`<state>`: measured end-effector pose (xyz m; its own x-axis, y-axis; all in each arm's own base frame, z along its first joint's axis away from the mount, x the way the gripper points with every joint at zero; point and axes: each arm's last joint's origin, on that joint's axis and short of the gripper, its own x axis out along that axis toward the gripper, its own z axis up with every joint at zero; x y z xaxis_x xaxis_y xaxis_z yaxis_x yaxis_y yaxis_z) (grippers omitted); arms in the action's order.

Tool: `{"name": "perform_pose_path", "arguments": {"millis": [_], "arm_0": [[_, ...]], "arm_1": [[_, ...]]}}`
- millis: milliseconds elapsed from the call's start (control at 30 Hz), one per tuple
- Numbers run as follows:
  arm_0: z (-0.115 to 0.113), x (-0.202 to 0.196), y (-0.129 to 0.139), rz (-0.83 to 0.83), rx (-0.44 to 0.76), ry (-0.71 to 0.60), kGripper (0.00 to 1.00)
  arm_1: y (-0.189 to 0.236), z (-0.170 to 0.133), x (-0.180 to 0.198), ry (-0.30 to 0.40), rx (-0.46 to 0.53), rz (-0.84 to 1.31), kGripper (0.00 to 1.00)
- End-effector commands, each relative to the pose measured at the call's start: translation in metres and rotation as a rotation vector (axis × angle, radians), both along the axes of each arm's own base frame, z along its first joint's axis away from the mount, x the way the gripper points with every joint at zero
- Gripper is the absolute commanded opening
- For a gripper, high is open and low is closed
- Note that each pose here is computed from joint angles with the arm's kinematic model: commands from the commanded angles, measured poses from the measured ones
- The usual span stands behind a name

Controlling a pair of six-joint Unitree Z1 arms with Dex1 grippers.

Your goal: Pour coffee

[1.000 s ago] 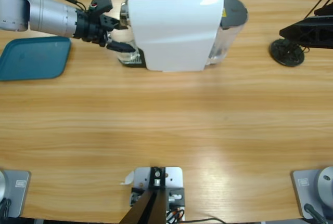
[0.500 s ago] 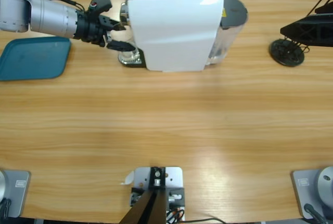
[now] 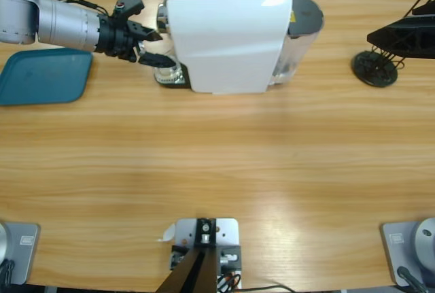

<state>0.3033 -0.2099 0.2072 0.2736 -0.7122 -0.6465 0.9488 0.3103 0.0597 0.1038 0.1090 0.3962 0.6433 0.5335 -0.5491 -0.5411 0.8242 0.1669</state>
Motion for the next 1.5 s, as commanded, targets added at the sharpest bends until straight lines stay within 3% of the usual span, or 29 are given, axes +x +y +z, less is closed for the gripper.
{"name": "perform_pose_path", "arguments": {"millis": [33, 967, 1000, 1033, 1100, 1133, 1167, 1500], "arm_0": [[-0.023, -0.005, -0.004, -0.011, 0.038, 0.063, 0.211], [-0.023, -0.009, -0.006, -0.025, 0.034, 0.070, 0.211], [-0.023, -0.009, -0.006, -0.021, 0.036, 0.071, 0.247], [-0.024, -0.009, -0.006, -0.022, 0.035, 0.074, 0.367], [-0.023, -0.010, -0.004, -0.021, 0.029, 0.080, 0.650], [-0.023, -0.010, -0.003, -0.019, 0.029, 0.080, 0.905], [-0.023, -0.010, -0.002, -0.014, 0.028, 0.084, 0.972], [-0.017, -0.020, 0.010, 0.044, 0.072, 0.056, 1.000]], "arm_1": [[-0.002, -0.002, 0.000, 0.012, -0.001, 0.000, 1.000], [-0.001, -0.008, 0.000, 0.023, -0.013, 0.000, 1.000], [-0.002, -0.007, 0.000, 0.022, -0.012, 0.000, 1.000], [-0.002, -0.007, 0.000, 0.022, -0.012, 0.000, 1.000], [-0.002, -0.007, -0.001, 0.021, -0.011, 0.000, 1.000], [-0.002, -0.007, -0.001, 0.021, -0.010, 0.001, 1.000], [-0.002, -0.007, -0.001, 0.021, -0.010, 0.001, 1.000], [-0.002, -0.006, 0.000, 0.017, -0.008, -0.001, 1.000]]}}
